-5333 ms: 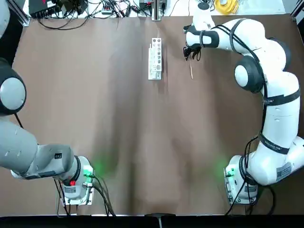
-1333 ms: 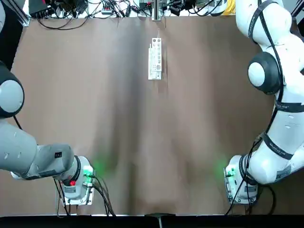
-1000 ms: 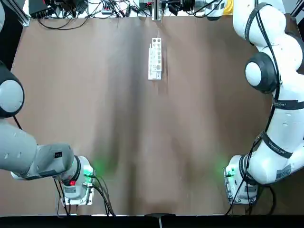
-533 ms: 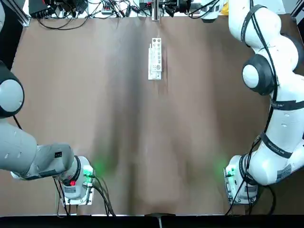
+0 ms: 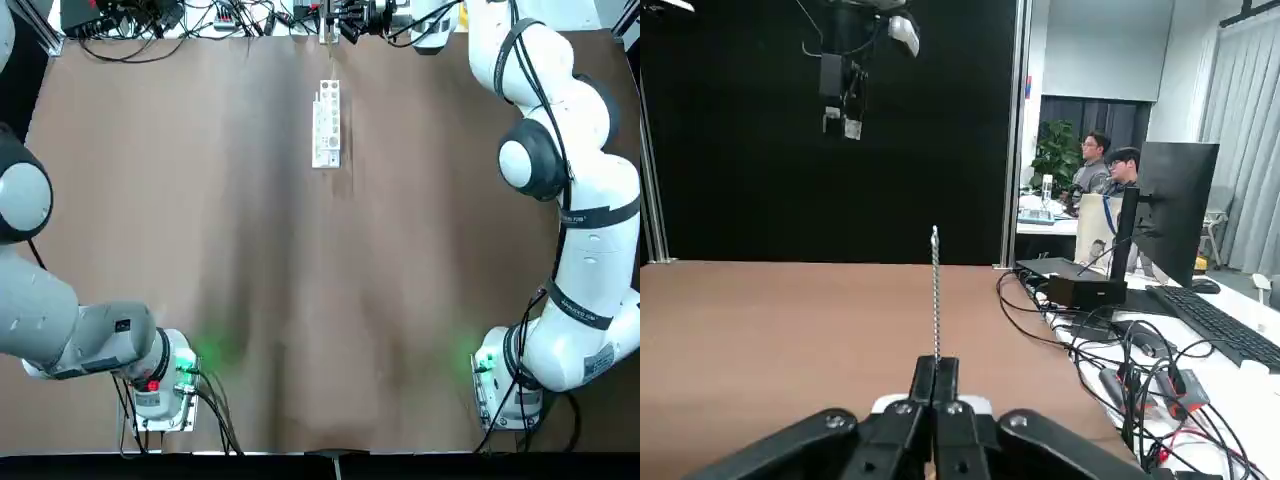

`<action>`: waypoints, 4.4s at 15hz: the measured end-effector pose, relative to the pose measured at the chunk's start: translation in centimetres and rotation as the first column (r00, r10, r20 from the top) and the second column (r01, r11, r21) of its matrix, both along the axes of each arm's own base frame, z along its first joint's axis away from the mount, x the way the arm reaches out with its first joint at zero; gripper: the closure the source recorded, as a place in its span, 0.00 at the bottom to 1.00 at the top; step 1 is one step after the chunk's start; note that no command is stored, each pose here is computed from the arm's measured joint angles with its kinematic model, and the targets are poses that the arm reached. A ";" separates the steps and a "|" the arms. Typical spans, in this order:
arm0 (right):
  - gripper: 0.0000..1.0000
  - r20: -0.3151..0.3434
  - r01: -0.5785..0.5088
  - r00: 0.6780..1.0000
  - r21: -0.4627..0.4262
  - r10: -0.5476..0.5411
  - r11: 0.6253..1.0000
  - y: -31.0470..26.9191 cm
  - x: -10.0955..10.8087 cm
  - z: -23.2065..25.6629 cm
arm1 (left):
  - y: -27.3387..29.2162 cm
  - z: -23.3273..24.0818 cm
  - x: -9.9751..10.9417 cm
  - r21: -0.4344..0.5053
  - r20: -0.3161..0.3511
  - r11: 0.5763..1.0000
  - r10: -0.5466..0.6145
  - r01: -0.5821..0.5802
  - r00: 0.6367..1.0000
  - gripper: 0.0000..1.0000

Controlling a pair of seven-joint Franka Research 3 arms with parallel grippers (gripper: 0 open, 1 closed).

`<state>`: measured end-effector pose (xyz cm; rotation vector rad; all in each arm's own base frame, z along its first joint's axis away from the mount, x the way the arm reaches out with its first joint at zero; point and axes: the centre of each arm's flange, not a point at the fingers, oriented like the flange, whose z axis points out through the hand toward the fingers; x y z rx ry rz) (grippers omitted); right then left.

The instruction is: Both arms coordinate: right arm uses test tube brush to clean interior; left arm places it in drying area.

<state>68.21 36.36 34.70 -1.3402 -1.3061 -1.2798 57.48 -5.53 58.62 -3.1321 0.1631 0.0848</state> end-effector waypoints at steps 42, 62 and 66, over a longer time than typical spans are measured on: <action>0.97 0.012 0.022 1.000 0.002 -0.022 1.000 -1.4 1.0 -0.9 | -0.1 -0.1 0.1 -0.001 -0.001 1.000 -0.002 0.002 1.000 0.00; 0.97 0.007 0.027 1.000 0.001 -0.027 1.000 -1.7 1.1 -1.4 | -0.1 -0.1 0.1 -0.001 -0.001 1.000 -0.002 0.002 1.000 0.00; 0.97 0.013 0.025 1.000 -0.002 -0.025 1.000 -1.7 1.0 -1.6 | -0.1 -0.1 0.1 -0.001 -0.001 1.000 -0.002 0.002 1.000 0.00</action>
